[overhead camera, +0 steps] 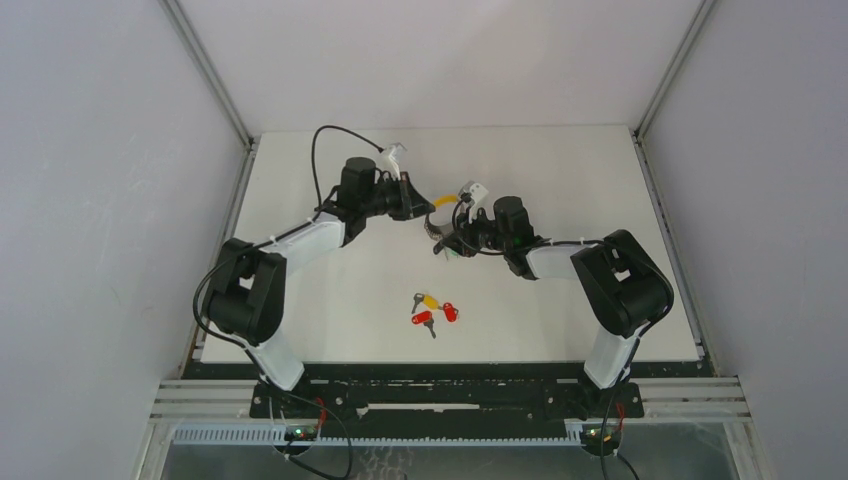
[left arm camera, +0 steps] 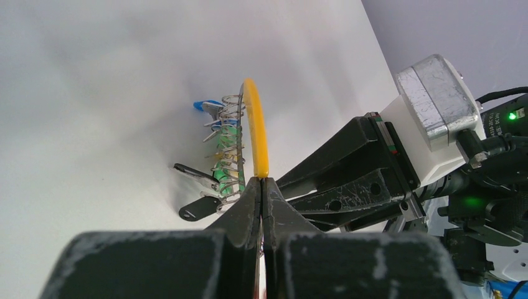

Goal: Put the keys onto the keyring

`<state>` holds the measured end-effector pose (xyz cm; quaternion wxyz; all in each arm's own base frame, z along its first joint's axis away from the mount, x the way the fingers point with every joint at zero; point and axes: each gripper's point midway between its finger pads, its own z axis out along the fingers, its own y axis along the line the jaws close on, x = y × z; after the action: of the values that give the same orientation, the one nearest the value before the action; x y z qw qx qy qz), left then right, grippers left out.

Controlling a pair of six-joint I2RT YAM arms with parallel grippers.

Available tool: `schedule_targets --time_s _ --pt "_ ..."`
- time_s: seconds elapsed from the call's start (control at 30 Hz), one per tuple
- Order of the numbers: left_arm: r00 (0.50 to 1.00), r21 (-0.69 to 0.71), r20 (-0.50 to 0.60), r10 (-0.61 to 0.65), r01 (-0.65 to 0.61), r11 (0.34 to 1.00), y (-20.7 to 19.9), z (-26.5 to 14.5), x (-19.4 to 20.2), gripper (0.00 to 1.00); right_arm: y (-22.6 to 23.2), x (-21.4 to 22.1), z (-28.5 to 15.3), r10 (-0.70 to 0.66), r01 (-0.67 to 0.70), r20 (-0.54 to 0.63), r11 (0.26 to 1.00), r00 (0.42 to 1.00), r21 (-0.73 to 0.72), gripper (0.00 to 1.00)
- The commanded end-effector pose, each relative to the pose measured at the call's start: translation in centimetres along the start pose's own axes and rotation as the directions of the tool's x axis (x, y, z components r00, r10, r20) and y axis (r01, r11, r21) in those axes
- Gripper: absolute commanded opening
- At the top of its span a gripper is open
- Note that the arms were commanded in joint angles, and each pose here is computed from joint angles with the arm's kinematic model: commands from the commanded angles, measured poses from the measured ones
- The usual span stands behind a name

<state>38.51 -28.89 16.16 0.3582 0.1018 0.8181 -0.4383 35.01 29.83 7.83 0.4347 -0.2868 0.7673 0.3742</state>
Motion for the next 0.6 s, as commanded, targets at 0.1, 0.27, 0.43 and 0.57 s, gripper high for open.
schedule_targets --time_s 0.1,0.27,0.43,0.57 --pt "0.995 0.066 0.100 0.024 -0.030 0.997 -3.03 -1.17 -2.61 0.00 1.38 -3.92 0.52 -0.046 0.051 0.106 0.998 0.993 -0.043 0.16" --pt "0.994 0.060 0.111 0.005 -0.012 0.998 -2.90 -1.11 -2.61 0.00 1.40 -3.92 0.66 -0.039 0.043 0.107 0.998 0.994 -0.043 0.16" --pt "0.993 0.048 0.121 -0.009 0.003 0.999 -2.67 -1.19 -2.54 0.00 0.87 -4.27 0.71 -0.026 0.027 0.121 1.000 0.992 -0.007 0.16" --pt "0.992 0.037 0.122 -0.015 0.010 0.999 -2.43 -1.28 -2.36 0.00 0.57 -4.37 0.66 -0.029 0.027 0.122 1.000 0.992 0.016 0.16"
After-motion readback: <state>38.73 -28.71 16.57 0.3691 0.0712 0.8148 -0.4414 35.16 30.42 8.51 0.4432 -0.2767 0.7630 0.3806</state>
